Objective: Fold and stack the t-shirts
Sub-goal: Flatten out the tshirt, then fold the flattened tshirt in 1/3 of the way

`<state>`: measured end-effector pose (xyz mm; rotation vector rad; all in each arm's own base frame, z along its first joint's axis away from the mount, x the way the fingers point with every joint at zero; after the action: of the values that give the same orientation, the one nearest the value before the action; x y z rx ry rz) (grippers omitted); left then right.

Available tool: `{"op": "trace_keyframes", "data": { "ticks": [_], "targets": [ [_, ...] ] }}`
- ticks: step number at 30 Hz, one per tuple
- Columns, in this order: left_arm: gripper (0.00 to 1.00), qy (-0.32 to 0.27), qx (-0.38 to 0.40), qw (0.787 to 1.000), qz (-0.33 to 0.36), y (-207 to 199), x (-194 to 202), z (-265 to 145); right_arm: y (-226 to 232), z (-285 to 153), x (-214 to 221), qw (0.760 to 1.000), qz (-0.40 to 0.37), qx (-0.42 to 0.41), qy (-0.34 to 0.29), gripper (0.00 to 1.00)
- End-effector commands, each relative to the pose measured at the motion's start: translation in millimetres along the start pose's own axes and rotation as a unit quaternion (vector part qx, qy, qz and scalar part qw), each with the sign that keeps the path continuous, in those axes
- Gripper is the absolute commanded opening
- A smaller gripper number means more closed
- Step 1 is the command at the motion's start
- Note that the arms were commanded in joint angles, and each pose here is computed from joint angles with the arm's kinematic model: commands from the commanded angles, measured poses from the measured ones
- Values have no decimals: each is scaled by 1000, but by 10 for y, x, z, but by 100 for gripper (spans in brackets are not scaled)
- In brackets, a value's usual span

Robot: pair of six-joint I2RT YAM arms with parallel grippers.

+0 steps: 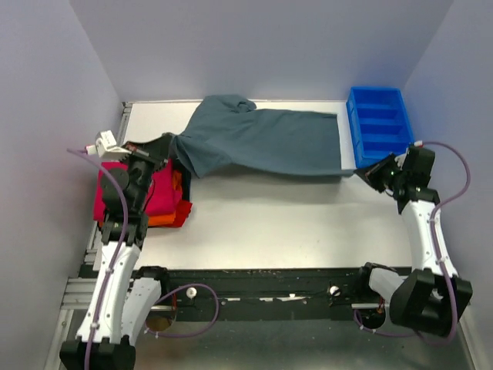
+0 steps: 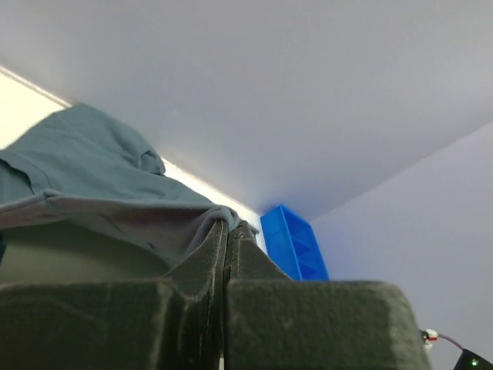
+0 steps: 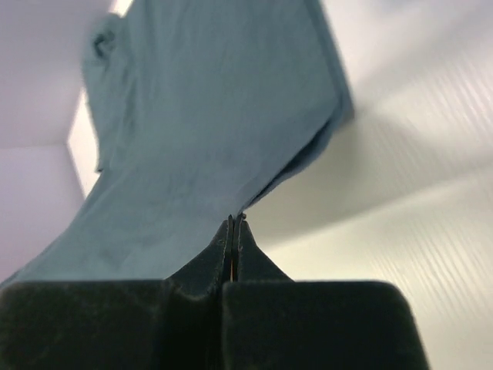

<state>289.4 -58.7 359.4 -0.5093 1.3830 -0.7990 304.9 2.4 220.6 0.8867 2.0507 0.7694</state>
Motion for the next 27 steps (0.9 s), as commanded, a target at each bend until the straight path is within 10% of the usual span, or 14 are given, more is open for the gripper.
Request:
{"op": "trace_keyframes", "data": {
  "ticks": [1, 10, 27],
  "targets": [
    [0, 81, -70, 994, -7, 409, 474, -537, -558, -150, 320, 996, -1, 83, -40, 1],
    [0, 118, -98, 988, -10, 689, 818, -994, -1004, -472, 776, 990, -33, 122, -64, 1],
    [0, 122, -115, 986, -21, 752, 755, 574, -665, 249, 218, 994, 0, 110, -6, 1]
  ]
}}
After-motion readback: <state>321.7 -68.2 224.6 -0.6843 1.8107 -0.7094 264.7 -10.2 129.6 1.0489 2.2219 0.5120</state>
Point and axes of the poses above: each gripper's point midway between its finger pads, its own z axis out along the fingers, its own y axis along the line the jaws close on, x = y × z, the point moved 4 cm from there along -z, back along the fingers, and after that the axes turned 3 degrees about z, right-handed, at the moved point
